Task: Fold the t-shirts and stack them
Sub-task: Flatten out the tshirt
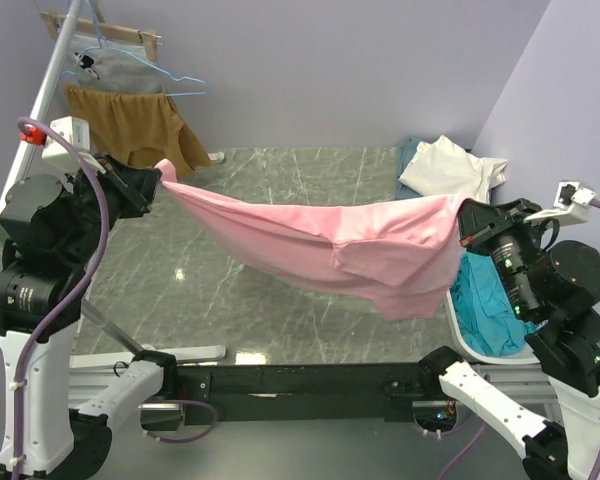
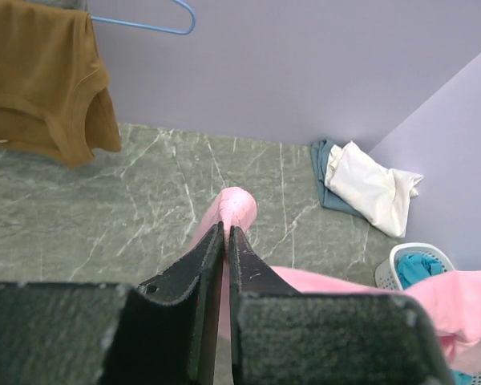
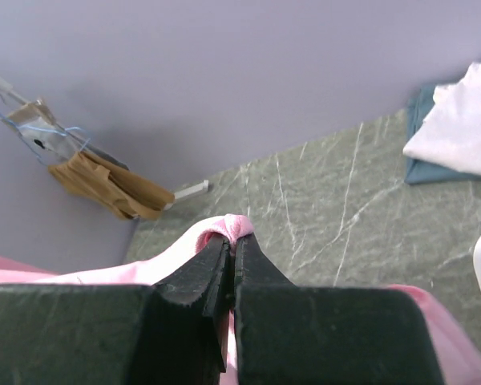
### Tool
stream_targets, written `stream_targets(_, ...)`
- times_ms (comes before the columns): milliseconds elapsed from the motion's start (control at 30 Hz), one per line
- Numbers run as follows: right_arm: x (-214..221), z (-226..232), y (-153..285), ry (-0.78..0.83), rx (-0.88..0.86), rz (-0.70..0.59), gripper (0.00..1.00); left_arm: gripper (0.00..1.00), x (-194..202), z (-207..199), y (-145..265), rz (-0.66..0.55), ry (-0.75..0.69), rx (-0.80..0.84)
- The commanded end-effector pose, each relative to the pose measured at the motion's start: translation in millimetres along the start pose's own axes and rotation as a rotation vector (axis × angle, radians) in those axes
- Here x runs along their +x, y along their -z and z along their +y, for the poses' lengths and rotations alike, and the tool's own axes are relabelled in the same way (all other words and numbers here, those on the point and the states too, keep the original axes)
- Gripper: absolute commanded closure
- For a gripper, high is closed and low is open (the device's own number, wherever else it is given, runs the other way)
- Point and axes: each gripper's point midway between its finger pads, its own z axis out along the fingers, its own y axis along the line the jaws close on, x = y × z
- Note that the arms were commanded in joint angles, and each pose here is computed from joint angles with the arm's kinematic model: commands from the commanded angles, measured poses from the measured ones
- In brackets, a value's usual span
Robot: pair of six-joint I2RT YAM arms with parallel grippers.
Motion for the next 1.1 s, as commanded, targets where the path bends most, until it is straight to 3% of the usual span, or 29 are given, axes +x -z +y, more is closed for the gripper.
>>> stream_targets(0, 14, 0, -22, 0.082, 0.034, 0.062, 1.00, 0.87, 8, 8, -14, 0.042, -0.029, -0.028)
stream_targets(333, 57, 0, -120, 0.207, 0.160, 0.177, 1.00, 0.90, 54, 44, -114, 0.198, -0.038, -0.087)
stream_targets(500, 71, -10, -198, 0.212, 0.201, 0.256, 1.00, 0.94, 43, 68, -162, 0.218, 0.002, -0.074)
stream_targets(533, 47, -7, -208, 0.198, 0.198, 0.210, 1.00, 0.95, 29, 67, -176, 0.207, 0.009, -0.062)
stream_targets(567, 63, -12, -229, 0.215, 0.208, 0.270, 1.00, 0.95, 22, 66, -183, 0.203, 0.009, -0.047)
stream_targets(633, 37, 2, -246, 0.209, 0.184, 0.224, 1.00, 0.96, 4, 63, -195, 0.191, 0.000, -0.035)
stream_targets(700, 48, 3, -267, 0.222, 0.177, 0.275, 1.00, 0.96, -8, 61, -199, 0.174, -0.003, -0.024)
stream_targets(733, 30, 14, -270, 0.214, 0.154, 0.234, 1.00, 0.95, -17, 52, -199, 0.155, -0.004, 0.010)
stream_targets(900, 40, 19, -269, 0.202, 0.113, 0.275, 1.00, 0.95, -38, 40, -175, 0.084, -0.028, 0.063)
stream_targets(933, 70, 1, -267, 0.208, 0.146, 0.343, 1.00, 0.94, -25, 44, -176, 0.100, -0.020, 0.066)
stream_targets(1000, 64, 5, -242, 0.167, 0.110, 0.293, 1.00, 0.94, -22, 32, -152, 0.079, -0.022, 0.107)
stream_targets(1033, 110, -15, -232, 0.162, 0.111, 0.399, 1.00, 0.94, 8, 41, -152, 0.141, 0.016, 0.101)
stream_targets(1067, 99, -7, -212, 0.131, 0.067, 0.352, 1.00, 0.94, 14, 46, -146, 0.140, 0.027, 0.076)
